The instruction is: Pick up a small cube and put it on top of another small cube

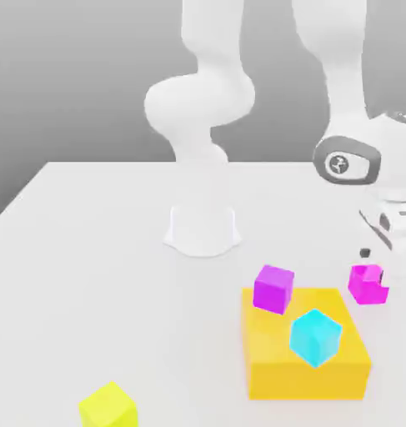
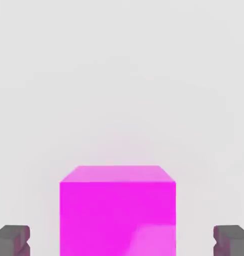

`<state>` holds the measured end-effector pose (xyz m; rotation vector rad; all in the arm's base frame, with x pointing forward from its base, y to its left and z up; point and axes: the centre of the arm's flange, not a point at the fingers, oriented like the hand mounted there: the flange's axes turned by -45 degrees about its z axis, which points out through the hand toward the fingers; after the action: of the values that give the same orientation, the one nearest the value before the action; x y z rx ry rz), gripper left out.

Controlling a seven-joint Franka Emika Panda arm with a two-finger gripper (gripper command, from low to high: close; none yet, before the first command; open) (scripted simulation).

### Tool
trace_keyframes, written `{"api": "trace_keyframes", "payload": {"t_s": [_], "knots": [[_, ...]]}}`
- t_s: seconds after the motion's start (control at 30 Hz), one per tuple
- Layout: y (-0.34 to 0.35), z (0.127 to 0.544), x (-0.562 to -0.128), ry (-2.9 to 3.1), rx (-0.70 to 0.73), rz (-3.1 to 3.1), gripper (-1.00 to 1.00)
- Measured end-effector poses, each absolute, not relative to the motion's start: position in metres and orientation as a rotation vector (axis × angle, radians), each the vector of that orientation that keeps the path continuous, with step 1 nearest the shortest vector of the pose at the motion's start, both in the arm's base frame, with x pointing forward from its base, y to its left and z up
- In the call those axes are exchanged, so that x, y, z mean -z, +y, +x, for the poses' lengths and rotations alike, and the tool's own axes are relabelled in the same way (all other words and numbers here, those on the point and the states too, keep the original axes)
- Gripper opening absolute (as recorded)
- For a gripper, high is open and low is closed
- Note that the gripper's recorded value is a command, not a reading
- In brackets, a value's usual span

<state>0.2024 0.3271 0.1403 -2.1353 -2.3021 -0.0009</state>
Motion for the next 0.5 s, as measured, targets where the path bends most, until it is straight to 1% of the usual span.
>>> {"api": "trace_keyframes", "payload": {"t_s": [0.03,0.27,0.47,0.5], "knots": [[0.327,0.202,-0.135,-2.303,0.000,-2.135,-1.00],[0.327,0.202,-0.136,-2.304,-0.001,-2.136,-1.00],[0.327,0.203,-0.189,-2.305,-0.001,-2.136,-1.00],[0.321,0.211,-0.198,-2.297,-0.001,-2.151,-1.00]]}}
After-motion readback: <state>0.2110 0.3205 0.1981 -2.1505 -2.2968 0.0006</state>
